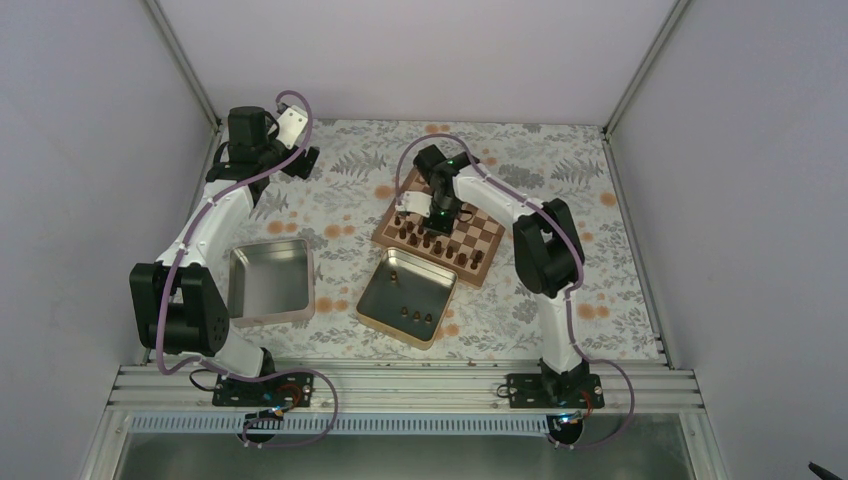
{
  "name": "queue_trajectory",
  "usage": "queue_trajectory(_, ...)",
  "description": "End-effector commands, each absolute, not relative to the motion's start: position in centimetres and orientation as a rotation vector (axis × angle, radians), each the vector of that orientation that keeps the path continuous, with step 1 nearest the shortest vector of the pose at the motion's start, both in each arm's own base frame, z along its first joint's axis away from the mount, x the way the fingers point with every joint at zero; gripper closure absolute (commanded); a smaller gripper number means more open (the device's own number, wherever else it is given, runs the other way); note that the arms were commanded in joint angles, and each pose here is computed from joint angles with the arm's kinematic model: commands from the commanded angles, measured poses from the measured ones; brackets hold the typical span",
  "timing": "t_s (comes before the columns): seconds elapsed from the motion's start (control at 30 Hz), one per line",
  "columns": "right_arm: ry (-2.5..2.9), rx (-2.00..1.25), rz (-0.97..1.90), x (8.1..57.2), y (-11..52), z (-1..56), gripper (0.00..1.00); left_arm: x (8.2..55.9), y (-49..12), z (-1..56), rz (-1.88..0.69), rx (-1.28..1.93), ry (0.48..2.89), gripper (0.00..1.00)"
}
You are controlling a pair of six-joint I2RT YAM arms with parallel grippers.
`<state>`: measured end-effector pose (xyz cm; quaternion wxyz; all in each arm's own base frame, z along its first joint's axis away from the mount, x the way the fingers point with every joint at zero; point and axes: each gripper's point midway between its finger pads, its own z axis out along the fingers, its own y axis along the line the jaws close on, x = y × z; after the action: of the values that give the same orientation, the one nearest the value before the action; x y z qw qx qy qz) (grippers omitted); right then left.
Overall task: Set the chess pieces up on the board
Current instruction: Place the chess piece on the chessboard.
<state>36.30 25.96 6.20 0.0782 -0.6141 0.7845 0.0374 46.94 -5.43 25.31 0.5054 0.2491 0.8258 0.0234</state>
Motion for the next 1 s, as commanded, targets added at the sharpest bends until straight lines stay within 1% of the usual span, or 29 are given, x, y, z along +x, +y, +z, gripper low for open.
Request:
queue_trajectory(0.0, 2.357, -1.827, 0.107, 36.8, 25.5, 5.9, 0.84, 47.2, -5.4, 25.9, 0.068, 0.604, 1.964, 0.00)
queue_trajectory(0.3, 2.356, -1.823, 0.119, 36.8, 25.5, 6.0, 0.83, 47.2, -5.5, 26.0, 0.068, 0.605, 1.964, 0.00)
queue_trajectory(0.43, 2.343, -1.812, 0.124, 37.0, 25.6, 6.7, 0.80, 47.1, -5.4, 25.9, 0.070, 0.605, 1.965, 0.00)
queue_trajectory(0.7, 2.299, -1.769, 0.160, 36.8, 25.6, 10.3, 0.77, 47.1, -5.5, 26.2, 0.065, 0.606, 1.961, 0.00)
queue_trajectory(0.87, 2.258, -1.726, 0.169, 36.9, 25.4, 13.3, 0.72, 47.0, -5.5, 26.5, 0.065, 0.604, 1.957, 0.00)
queue_trajectory(0.97, 2.238, -1.696, 0.166, 37.0, 25.2, 14.9, 0.71, 47.0, -5.5, 26.5, 0.064, 0.604, 1.957, 0.00)
